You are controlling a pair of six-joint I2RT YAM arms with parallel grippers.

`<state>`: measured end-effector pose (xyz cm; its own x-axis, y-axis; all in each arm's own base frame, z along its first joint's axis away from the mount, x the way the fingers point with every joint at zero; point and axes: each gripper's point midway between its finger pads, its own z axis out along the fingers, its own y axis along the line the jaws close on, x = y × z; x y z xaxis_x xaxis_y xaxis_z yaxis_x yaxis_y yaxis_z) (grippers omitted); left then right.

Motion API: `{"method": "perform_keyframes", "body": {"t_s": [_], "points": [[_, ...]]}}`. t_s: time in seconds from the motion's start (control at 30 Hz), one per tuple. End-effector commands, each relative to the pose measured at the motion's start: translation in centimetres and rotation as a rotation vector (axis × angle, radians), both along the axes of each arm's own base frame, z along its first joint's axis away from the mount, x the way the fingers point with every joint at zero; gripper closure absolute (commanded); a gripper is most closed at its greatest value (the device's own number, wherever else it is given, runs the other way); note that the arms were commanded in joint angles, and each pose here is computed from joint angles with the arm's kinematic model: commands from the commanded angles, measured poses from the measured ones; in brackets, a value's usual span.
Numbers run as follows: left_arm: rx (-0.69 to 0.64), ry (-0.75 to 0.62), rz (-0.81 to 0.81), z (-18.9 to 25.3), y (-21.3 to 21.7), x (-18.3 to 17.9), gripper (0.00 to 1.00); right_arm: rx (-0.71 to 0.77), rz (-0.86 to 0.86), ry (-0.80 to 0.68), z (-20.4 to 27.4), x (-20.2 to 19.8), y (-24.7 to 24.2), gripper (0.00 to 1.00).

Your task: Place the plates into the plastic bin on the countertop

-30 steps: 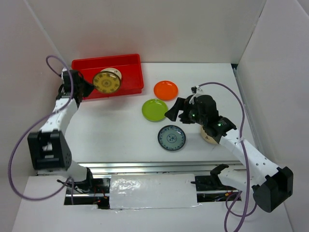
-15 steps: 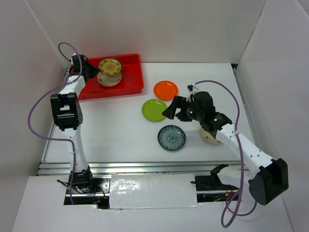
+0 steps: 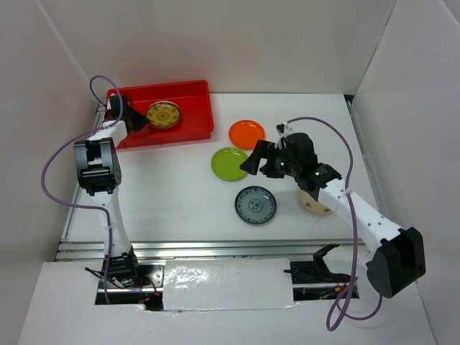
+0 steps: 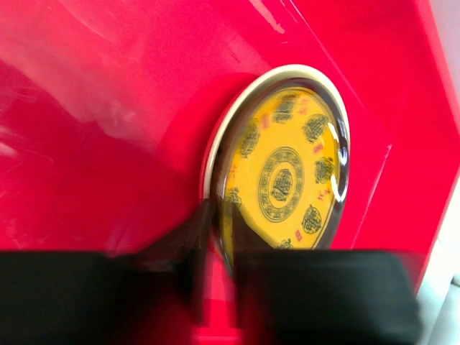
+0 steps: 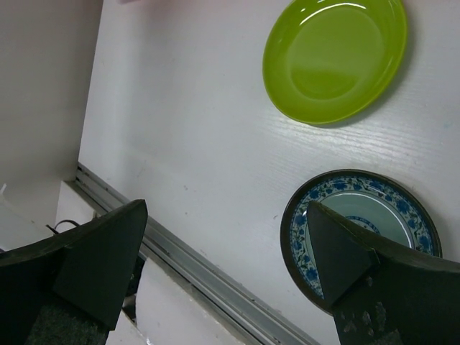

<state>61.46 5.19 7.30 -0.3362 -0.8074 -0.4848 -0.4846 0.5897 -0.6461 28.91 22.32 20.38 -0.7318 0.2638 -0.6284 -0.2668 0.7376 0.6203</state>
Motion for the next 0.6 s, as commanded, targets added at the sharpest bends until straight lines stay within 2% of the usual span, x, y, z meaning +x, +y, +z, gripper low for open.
{"method": "perform_keyframes", "body": {"t_s": [0.0,0.03,0.1,0.23,0.27,0.3,0.37,0.43,0.47,0.5,0.57], "points": [[0.030,-0.138,-0.016,6.3,0.5,1.2,0.64,0.027,-0.011,-0.068,2.2,1.0,0.1,0.00],[0.026,-0.109,-0.019,6.0,0.2,0.6,0.51,0.025,-0.019,-0.066,2.1,1.1,0.0,0.00],[0.066,-0.164,-0.015,9.1,-0.3,0.2,0.03,0.013,-0.060,-0.060,1.7,1.3,-0.5,0.00],[0.165,-0.248,-0.031,16.2,-1.8,-1.2,0.01,-0.023,-0.191,-0.017,0.2,2.3,-2.5,0.00],[0.199,-0.274,-0.015,18.7,-2.0,-1.8,0.01,-0.041,-0.243,0.043,-1.2,2.3,-3.3,0.00],[0.230,-0.226,-0.037,18.7,-2.9,-2.8,0.01,-0.062,-0.288,0.068,-2.0,2.6,-4.1,0.00],[0.284,-0.247,-0.018,22.7,-3.5,-4.3,0.01,-0.124,-0.426,0.153,-4.6,3.0,-6.5,0.00],[0.310,-0.164,-0.053,22.1,-4.9,-6.0,0.01,-0.162,-0.510,0.209,-6.6,2.8,-8.2,0.00],[0.322,-0.192,-0.116,24.1,-7.7,-7.4,0.01,-0.184,-0.570,0.239,-7.7,2.8,-9.4,0.00],[0.324,-0.174,-0.133,24.1,-8.4,-8.3,0.01,-0.202,-0.590,0.265,-8.9,2.4,-10.0,0.00],[0.324,-0.096,-0.201,21.8,-10.5,-11.5,0.01,-0.197,-0.581,0.320,-11.1,1.4,-10.2,0.00]]}}
